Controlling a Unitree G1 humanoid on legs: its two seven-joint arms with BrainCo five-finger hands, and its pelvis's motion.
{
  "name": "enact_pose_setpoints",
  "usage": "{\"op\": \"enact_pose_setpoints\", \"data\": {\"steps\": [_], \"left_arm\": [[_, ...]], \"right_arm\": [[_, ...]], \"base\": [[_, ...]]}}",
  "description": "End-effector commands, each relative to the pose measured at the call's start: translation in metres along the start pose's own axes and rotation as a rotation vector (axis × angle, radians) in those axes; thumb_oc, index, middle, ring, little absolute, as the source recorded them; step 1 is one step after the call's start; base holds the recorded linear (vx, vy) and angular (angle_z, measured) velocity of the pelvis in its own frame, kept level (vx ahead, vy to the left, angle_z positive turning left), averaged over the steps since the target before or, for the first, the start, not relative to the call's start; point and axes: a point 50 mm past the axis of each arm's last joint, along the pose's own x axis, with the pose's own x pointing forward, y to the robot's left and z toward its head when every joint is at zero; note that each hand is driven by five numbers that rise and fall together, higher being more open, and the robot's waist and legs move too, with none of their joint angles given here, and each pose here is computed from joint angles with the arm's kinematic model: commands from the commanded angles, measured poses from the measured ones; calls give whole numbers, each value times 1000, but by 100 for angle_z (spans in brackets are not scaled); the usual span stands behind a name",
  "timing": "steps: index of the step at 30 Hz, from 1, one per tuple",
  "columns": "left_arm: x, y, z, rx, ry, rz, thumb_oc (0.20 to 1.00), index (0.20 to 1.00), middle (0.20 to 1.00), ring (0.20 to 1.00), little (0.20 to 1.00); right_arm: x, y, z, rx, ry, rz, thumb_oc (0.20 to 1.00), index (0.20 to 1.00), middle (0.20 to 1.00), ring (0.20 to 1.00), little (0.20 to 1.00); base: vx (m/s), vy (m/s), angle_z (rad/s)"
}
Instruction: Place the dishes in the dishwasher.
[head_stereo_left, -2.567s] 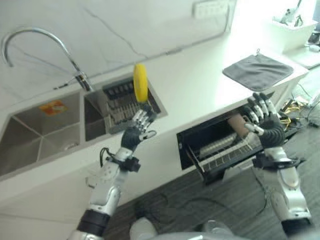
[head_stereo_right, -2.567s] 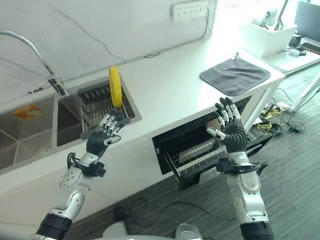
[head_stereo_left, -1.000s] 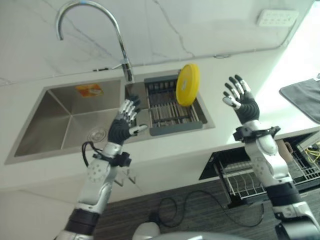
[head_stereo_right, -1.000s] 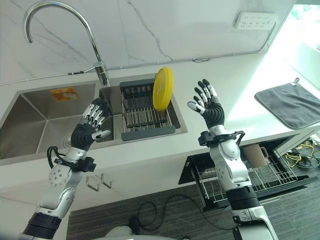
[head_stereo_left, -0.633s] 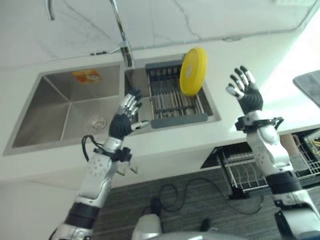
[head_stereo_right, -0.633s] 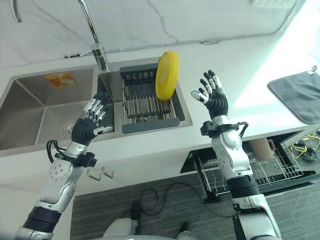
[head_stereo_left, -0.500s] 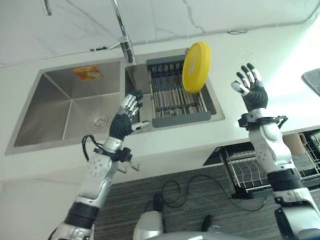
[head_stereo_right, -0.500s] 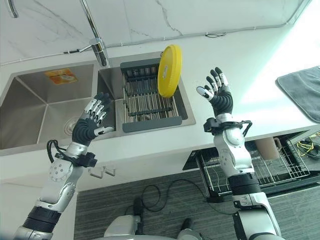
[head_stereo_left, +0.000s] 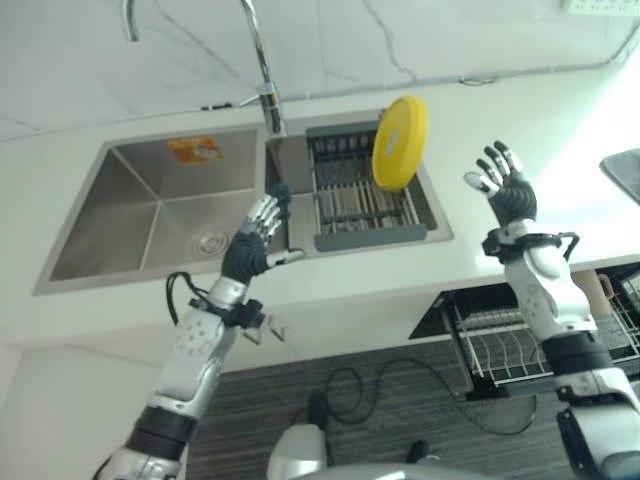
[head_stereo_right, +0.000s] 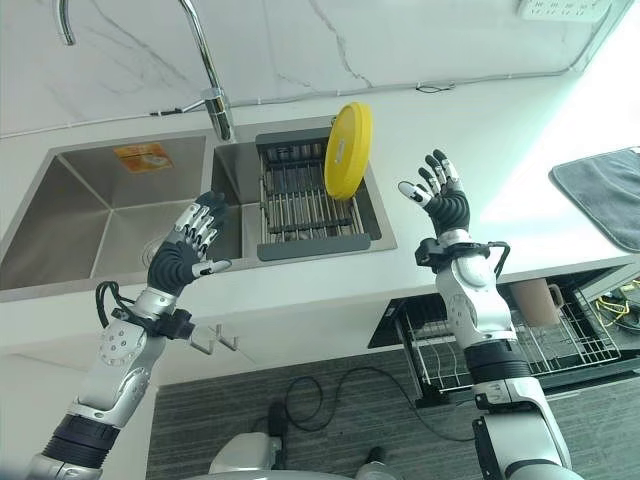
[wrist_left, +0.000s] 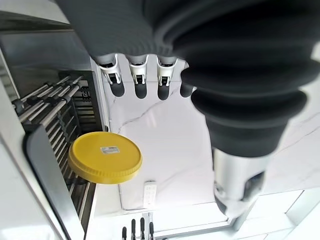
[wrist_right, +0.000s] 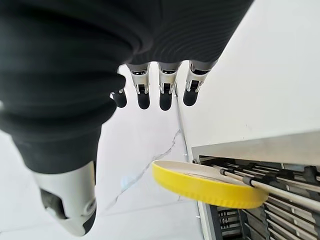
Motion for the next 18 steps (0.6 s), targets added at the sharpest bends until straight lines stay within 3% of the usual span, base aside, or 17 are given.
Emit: {"op": "enact_pose_setpoints", "data": {"steps": [1, 18], "left_arm": [[7, -1, 13, 14, -85, -40, 1000, 1000, 1000, 1000, 1000], [25, -7, 23, 19, -150, -71, 1000, 1000, 1000, 1000, 1000]], "right_arm": [[21, 1, 48, -8, -158, 39, 1000, 1000, 1000, 1000, 1000], [48, 1, 75, -33, -191, 21, 1000, 1000, 1000, 1000, 1000]], "base": [[46, -9, 4], [-25, 0, 4]]}}
